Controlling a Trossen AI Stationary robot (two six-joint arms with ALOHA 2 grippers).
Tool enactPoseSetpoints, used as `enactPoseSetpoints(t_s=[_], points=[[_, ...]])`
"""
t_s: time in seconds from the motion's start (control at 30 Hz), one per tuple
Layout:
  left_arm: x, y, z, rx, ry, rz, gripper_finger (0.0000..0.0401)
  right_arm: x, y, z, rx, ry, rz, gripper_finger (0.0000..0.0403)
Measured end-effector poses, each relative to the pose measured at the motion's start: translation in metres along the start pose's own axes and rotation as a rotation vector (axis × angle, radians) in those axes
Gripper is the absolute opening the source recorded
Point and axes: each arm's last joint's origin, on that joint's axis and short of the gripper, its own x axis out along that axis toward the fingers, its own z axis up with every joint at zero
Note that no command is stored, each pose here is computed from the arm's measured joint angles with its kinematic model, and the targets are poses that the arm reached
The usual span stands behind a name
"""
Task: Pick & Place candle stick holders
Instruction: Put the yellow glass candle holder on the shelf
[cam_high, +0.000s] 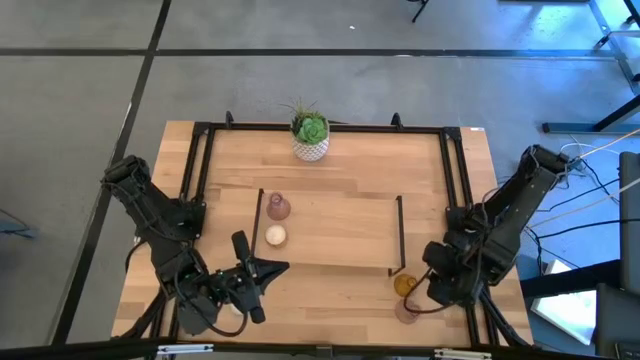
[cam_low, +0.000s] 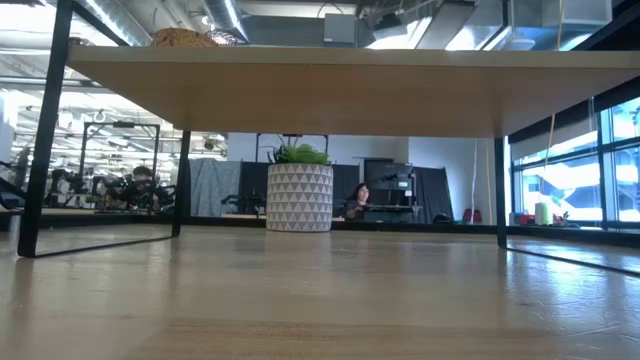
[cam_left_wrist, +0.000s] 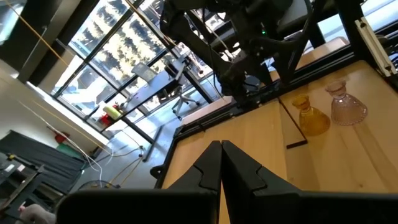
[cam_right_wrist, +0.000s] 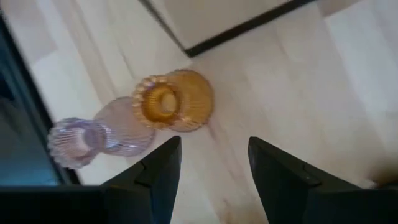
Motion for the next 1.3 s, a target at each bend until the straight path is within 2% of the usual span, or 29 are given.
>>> enactPoseSetpoints(t_s=[0.33, 0.67, 1.3], points=[[0.000, 0.000, 0.000, 0.007, 0.000, 0.000, 0.0002, 0.007, 0.004, 0.011, 0.005, -0.017, 0.064, 0.0170], [0.000, 0.000, 0.000, 0.009, 0.000, -0.001, 0.0002, 0.009, 0.007, 0.018, 0.022, -0.014, 0.091, 0.0170], [0.000, 0.000, 0.000, 0.010, -0.001, -0.003, 0.0002, 0.035, 0.017, 0.020, 0.033, 0.062, 0.012, 0.0170]])
